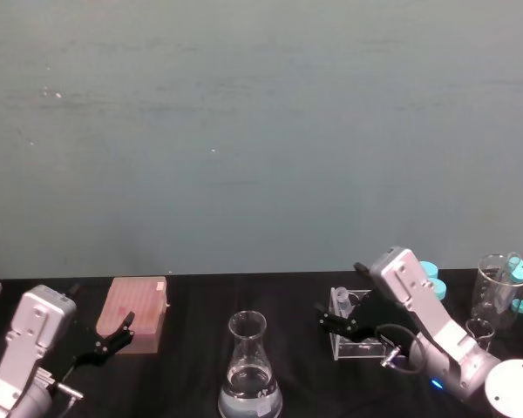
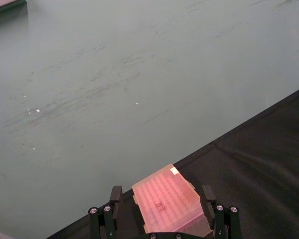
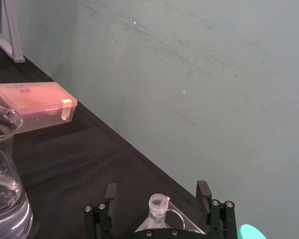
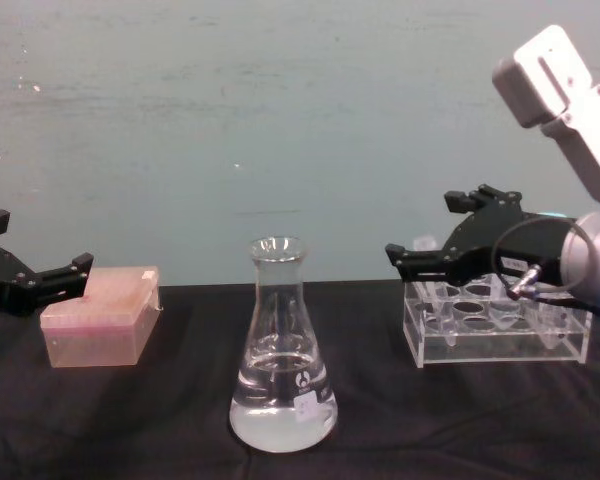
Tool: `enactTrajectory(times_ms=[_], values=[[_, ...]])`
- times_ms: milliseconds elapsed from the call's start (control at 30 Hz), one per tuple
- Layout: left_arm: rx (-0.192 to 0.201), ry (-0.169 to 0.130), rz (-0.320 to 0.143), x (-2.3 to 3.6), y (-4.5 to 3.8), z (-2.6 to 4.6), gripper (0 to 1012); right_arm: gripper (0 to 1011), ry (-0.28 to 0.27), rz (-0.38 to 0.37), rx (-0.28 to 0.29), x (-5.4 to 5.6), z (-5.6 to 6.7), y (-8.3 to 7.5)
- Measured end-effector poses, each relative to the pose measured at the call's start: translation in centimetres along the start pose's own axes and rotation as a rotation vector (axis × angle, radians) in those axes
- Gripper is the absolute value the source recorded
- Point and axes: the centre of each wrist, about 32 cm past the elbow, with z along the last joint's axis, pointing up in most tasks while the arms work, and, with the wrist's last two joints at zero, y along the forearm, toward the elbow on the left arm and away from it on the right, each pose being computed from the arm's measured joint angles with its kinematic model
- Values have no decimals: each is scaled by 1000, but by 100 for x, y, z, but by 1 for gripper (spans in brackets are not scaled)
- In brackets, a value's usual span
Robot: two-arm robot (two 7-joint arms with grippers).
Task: Pour the liquid from the test tube into the beaker using one hand.
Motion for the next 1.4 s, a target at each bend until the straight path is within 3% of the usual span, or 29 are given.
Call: enactTrajectory(times_ms=[367,800,1400], values=[[0,0,0,0,0,0,1000,1004,11,-7,-38,-55,-31,127],[0,0,0,0,0,0,1000,1004,27,-20,-94,-62,-116,160],[0,0,0,0,0,0,1000,1000,28,-13,-93,-87,-145,157]])
